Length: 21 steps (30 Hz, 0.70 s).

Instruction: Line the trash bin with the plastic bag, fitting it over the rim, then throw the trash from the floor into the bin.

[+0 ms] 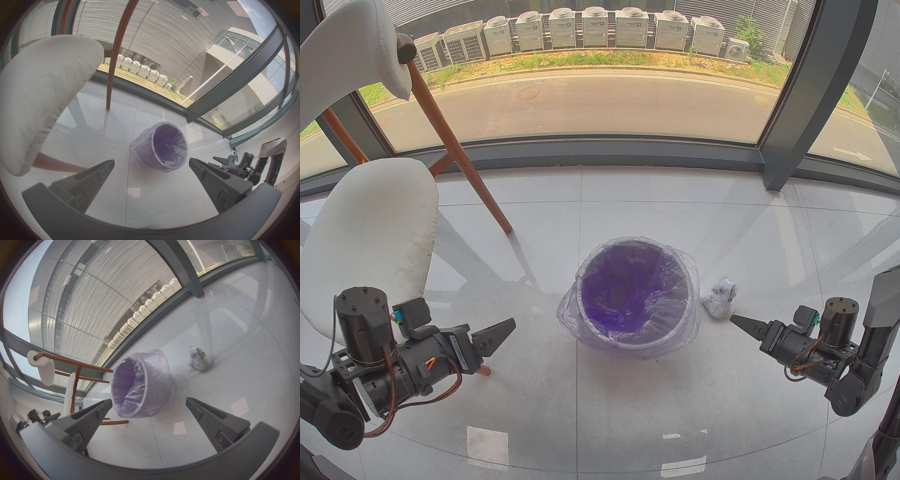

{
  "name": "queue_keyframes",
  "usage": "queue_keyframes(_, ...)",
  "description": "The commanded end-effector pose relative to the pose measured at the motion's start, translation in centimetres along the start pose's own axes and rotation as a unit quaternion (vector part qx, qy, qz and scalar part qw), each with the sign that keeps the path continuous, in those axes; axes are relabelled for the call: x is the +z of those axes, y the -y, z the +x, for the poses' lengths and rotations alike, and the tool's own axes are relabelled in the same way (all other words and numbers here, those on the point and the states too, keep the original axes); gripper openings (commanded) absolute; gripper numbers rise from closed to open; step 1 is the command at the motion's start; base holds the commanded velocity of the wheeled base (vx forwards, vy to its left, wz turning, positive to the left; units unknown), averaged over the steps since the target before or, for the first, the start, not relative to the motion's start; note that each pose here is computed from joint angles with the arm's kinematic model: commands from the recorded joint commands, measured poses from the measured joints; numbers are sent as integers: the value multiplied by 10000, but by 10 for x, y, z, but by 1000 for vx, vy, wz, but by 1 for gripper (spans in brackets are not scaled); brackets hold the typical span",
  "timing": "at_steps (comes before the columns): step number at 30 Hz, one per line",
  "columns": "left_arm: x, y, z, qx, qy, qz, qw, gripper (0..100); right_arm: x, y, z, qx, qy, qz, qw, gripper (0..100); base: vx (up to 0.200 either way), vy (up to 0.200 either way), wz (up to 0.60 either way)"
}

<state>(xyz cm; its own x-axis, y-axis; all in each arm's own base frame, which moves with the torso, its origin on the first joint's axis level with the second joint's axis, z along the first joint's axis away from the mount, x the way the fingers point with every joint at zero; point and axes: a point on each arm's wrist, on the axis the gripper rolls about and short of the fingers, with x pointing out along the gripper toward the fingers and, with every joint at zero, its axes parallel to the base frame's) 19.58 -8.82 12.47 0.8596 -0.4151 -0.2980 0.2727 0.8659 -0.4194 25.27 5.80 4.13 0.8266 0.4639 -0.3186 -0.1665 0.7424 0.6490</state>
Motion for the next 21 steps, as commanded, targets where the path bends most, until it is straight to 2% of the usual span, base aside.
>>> queue_keyframes(1, 0, -1, -25, -86, 217, -24, 9997, 100, 1, 23, 20, -274, -137, 168, 9994, 100, 0, 0, 0)
queue_keyframes(5, 2, -4, -26, -22, 284, -117, 9995, 100, -5, 30, 31, -372, -445, 254, 9980, 100, 0, 0, 0)
queue_keyframes(9, 2, -5, -30, -18, 321, -189, 9993, 100, 1, 37, 55, -330, -385, 155, 9986, 100, 0, 0, 0)
queue_keyframes(12, 2, -5, -32, -25, 335, -204, 9992, 100, 3, 40, 71, -397, -519, 120, 9978, 100, 0, 0, 0)
queue_keyframes(21, 4, -7, -31, 31, 389, -223, 9990, 100, 30, 46, 130, -705, -947, 227, 9928, 100, 0, 0, 0)
